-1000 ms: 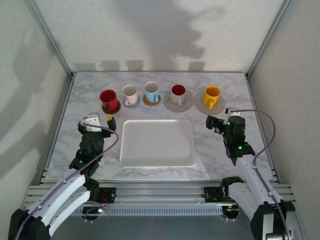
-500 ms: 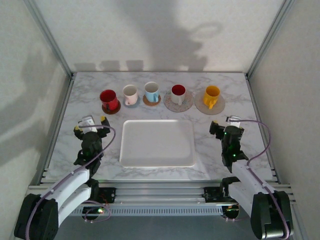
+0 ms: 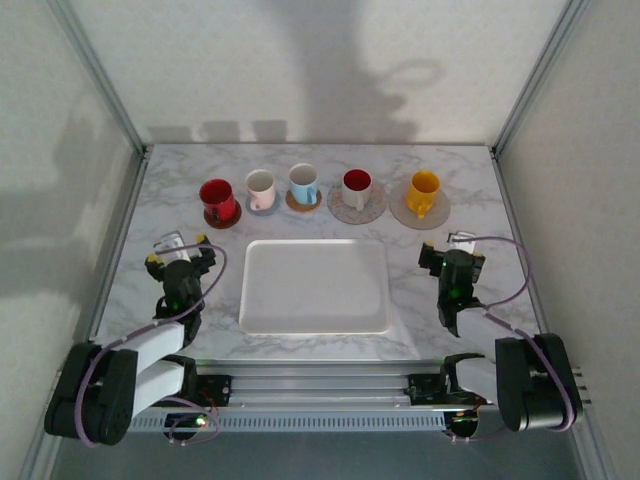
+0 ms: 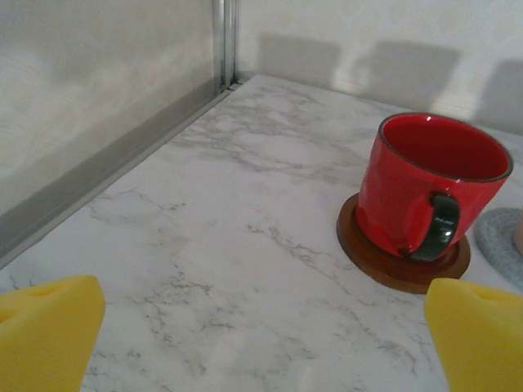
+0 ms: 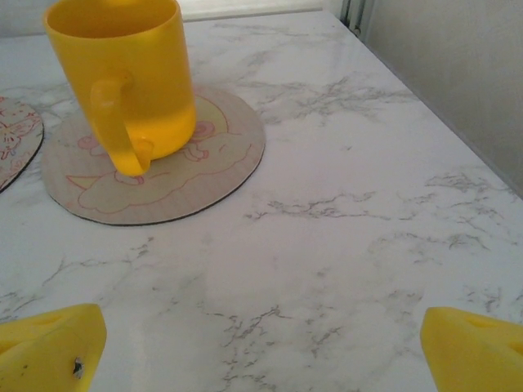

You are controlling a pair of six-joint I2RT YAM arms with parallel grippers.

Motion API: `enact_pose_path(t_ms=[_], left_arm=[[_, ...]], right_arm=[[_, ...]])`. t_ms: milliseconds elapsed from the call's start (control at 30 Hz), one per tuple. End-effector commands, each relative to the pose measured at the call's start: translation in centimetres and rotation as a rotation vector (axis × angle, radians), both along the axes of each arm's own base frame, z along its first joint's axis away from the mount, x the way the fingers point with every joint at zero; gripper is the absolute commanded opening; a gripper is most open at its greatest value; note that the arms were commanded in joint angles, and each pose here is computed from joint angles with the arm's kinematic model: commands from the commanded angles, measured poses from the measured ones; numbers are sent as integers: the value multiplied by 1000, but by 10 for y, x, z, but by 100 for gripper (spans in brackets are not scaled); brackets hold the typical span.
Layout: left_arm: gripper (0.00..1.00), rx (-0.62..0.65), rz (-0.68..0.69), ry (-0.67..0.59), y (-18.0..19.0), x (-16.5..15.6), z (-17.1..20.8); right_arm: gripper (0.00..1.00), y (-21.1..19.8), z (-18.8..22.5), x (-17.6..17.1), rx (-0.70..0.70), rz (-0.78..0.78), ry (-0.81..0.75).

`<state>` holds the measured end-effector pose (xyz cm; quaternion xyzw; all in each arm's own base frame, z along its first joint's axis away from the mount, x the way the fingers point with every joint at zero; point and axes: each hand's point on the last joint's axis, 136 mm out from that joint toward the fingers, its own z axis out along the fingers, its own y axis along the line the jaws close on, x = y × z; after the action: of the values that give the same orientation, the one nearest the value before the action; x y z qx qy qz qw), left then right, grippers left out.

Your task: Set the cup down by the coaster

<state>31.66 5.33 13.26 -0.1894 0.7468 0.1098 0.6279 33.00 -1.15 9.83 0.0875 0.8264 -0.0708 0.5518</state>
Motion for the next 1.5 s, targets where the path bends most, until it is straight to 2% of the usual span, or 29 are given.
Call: enact_pose_path(t_ms=[0,300,500,1067,1233,1467], left_arm=[[100,12,-59,-35,-5,14,11],[100,16,-163,-21,-10,35,10],[100,25,-192,-21,-10,53,10],[100,-33,-383,-18,-29,68,7],[100,-42,-386,-67,-30,68,2],[100,-54,-362,-54,-25,69,0]], right_arm=[[99,0,24,15,-14,-13,-94],[99,8,21,38,-40,30,-91],[99,13,3,53,-59,55,-54],[99,11,-11,59,-23,63,-23],[99,10,-11,59,-20,63,-22],[99,10,-11,59,-19,62,-22]])
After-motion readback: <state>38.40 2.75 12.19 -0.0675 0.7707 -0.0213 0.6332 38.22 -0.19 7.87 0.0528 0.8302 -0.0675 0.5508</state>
